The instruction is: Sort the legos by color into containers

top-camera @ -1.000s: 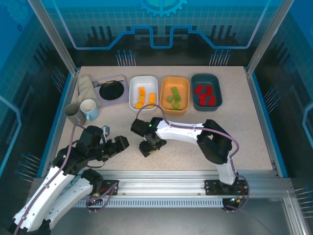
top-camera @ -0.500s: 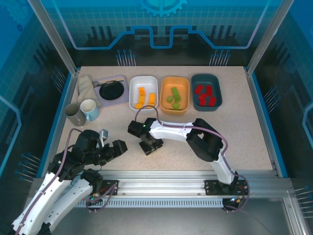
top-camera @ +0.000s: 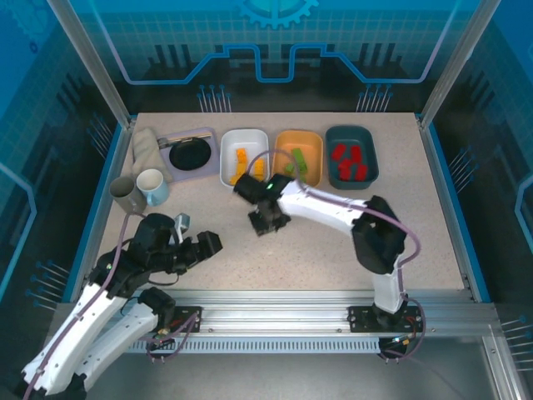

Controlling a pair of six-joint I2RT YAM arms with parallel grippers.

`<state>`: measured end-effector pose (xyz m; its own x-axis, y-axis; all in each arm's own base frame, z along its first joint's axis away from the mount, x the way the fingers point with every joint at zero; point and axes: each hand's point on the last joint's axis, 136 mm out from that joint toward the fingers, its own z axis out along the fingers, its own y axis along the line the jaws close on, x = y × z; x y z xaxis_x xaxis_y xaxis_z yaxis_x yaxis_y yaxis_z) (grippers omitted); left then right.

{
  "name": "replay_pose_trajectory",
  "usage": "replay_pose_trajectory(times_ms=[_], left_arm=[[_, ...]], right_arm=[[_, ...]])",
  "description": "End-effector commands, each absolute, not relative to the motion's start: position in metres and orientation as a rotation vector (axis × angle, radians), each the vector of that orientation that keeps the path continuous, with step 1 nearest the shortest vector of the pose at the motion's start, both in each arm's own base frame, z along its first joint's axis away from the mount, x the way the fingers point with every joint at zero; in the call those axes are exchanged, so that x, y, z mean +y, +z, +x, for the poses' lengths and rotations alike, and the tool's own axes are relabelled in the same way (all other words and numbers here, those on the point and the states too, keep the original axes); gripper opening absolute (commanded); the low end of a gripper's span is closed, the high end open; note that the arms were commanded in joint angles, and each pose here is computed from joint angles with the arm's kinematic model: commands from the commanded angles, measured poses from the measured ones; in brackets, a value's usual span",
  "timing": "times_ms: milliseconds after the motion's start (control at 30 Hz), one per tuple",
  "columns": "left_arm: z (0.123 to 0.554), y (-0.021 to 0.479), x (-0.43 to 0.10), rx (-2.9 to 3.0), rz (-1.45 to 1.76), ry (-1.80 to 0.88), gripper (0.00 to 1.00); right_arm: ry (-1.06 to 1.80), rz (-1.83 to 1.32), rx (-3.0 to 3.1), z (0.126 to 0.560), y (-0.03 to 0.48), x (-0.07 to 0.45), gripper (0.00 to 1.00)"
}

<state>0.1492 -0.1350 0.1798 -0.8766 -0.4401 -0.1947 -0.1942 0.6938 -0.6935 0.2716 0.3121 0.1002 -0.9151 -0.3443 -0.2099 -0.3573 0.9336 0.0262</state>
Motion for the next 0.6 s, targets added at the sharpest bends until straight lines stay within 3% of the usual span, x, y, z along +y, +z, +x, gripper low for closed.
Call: replay_pose_trajectory(times_ms=[0, 200, 567], left_arm=[[0.178, 0.211, -0.153, 2.464, -0.435, -1.075, 0.91], [0.225, 0.229, -0.176, 2.432, -0.393, -1.09, 0.91], [0.308, 0.249, -0.189, 2.35, -0.411, -1.128, 0.91]], right_arm=[[0.163, -0.378, 2.845, 0.316, 0.136, 0.285, 0.34], [0.262, -0.215, 2.799, 0.392, 0.154, 0.261, 0.34], [0.404, -0.083, 2.82, 0.495, 0.107, 0.242, 0.34]])
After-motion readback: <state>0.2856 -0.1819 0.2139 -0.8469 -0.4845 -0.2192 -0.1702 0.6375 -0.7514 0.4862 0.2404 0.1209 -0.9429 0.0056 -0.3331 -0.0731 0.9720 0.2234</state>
